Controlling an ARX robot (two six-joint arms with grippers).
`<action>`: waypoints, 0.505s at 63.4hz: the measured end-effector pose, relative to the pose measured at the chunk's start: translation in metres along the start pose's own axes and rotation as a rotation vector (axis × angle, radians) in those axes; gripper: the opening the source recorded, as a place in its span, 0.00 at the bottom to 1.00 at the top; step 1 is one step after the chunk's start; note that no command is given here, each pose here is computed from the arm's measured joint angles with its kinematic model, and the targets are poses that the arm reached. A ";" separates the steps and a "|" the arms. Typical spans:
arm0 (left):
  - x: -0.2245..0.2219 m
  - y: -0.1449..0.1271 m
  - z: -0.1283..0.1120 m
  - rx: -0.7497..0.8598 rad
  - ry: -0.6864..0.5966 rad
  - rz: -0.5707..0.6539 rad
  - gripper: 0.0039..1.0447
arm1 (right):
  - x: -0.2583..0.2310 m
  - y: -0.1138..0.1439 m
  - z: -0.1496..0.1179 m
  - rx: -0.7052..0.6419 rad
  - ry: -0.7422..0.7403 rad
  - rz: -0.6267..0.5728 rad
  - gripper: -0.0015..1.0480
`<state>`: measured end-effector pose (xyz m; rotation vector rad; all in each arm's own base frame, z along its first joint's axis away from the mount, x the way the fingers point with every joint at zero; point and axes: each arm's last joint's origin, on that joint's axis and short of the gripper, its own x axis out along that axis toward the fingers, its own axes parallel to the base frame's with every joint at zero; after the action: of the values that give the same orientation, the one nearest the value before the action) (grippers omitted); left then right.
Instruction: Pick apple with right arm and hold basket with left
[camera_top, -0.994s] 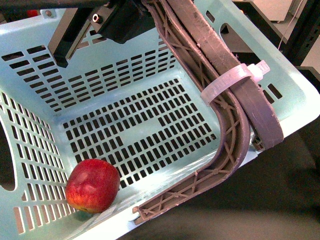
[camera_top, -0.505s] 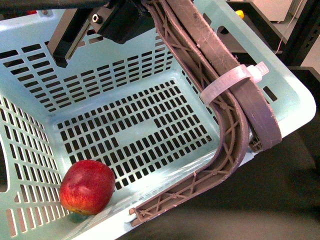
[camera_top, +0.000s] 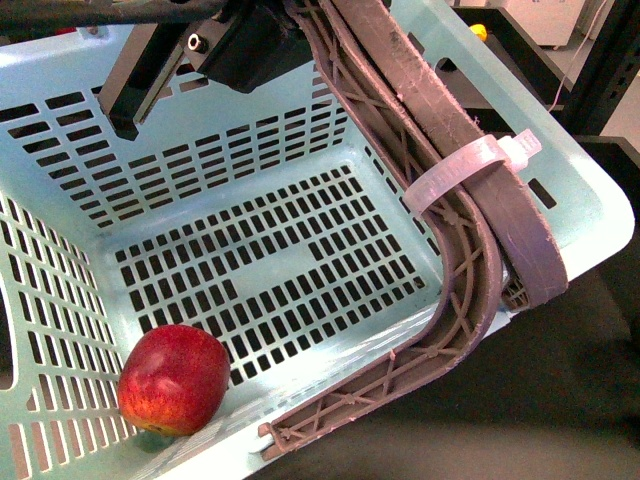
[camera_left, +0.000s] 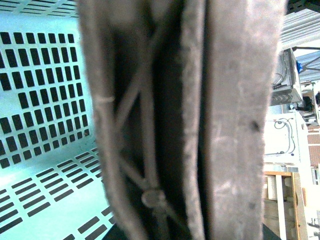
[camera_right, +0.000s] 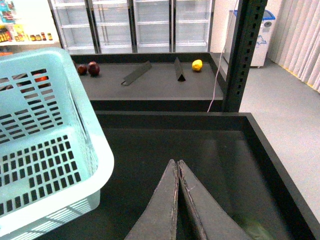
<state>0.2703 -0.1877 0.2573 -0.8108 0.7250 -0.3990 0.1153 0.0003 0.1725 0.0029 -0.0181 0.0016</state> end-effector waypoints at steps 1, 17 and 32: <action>0.000 0.000 0.000 0.000 0.000 0.000 0.14 | 0.000 0.000 0.000 0.000 0.000 0.000 0.02; 0.000 0.000 0.000 0.000 0.000 0.000 0.14 | -0.006 0.000 0.000 0.000 0.000 0.000 0.02; 0.000 0.000 0.000 0.000 0.000 0.000 0.14 | -0.017 0.000 -0.004 0.000 0.015 0.001 0.02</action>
<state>0.2704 -0.1876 0.2573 -0.8110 0.7248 -0.3987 0.0982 0.0003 0.1686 0.0029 -0.0032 0.0023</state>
